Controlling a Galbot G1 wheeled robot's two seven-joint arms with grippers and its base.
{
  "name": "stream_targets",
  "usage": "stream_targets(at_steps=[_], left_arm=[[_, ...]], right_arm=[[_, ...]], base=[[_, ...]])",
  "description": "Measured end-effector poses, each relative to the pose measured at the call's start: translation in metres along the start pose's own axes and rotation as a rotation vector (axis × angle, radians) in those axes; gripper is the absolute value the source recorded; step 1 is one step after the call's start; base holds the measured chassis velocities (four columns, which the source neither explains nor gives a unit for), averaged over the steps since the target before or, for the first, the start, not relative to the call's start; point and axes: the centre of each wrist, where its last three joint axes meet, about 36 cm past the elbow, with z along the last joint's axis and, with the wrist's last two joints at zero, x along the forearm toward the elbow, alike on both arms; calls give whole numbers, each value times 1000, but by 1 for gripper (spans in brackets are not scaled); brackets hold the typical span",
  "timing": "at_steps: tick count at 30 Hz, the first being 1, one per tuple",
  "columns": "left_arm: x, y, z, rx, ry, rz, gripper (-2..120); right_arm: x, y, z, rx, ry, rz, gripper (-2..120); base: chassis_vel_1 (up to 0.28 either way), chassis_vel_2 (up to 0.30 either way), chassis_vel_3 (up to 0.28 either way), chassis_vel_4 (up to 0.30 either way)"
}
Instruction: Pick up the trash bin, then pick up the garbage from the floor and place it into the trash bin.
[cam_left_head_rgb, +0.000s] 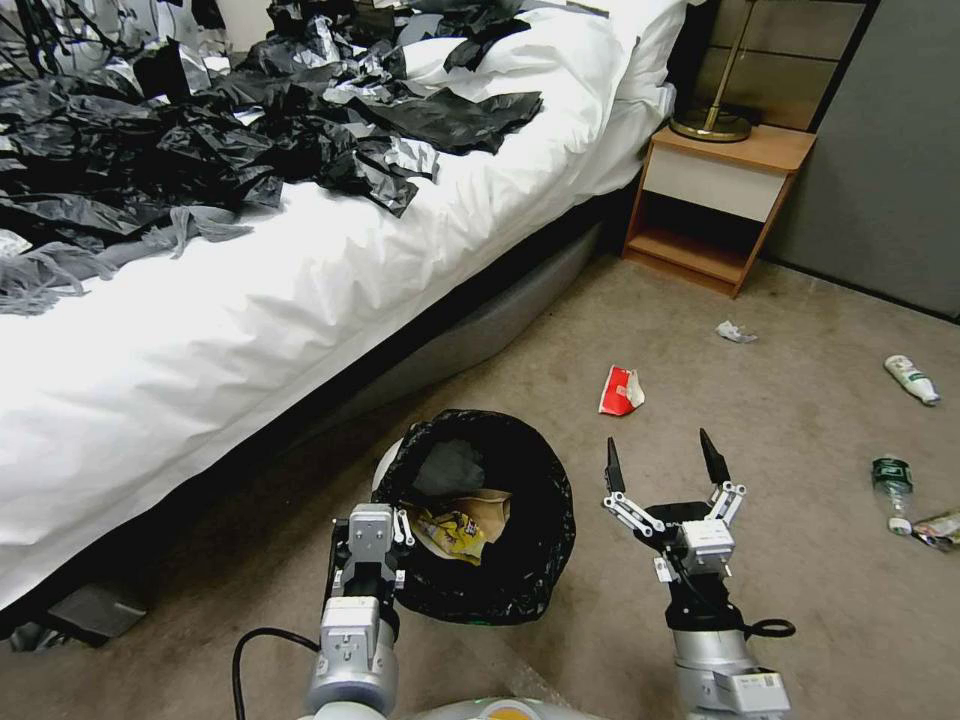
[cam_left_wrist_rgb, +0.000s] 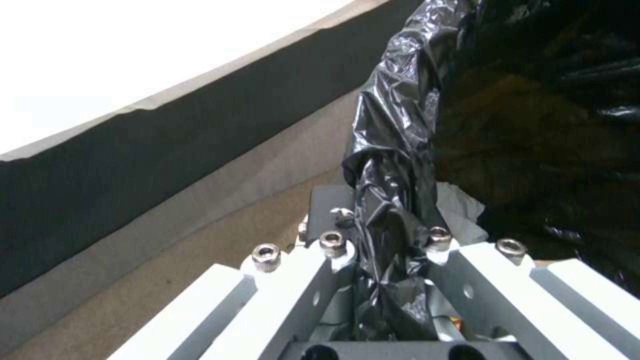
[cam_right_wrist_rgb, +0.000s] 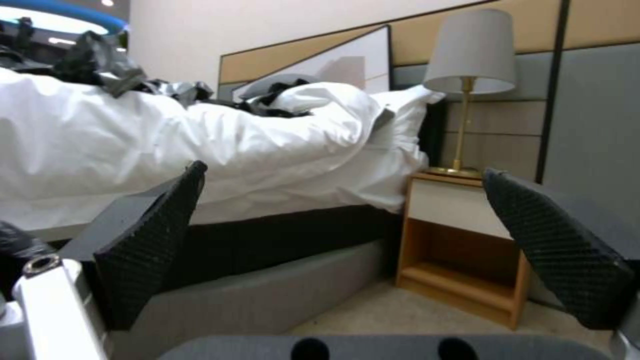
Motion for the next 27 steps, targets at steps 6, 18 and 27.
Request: stream_targets(at_steps=[6, 18, 27], left_arm=[[0, 0, 0, 1, 1, -1, 2], [0, -1, 0, 1, 8, 2, 2], [1, -1, 0, -1, 10, 2, 2]], right_arm=[[-2, -2, 6, -3, -6, 27, 100], [-3, 0, 8, -6, -16, 31, 100], [-1, 2, 12, -6, -12, 16, 100]], base=[[-15, -13, -18, -11], [-72, -73, -73, -63], [-118, -114, -110, -116]])
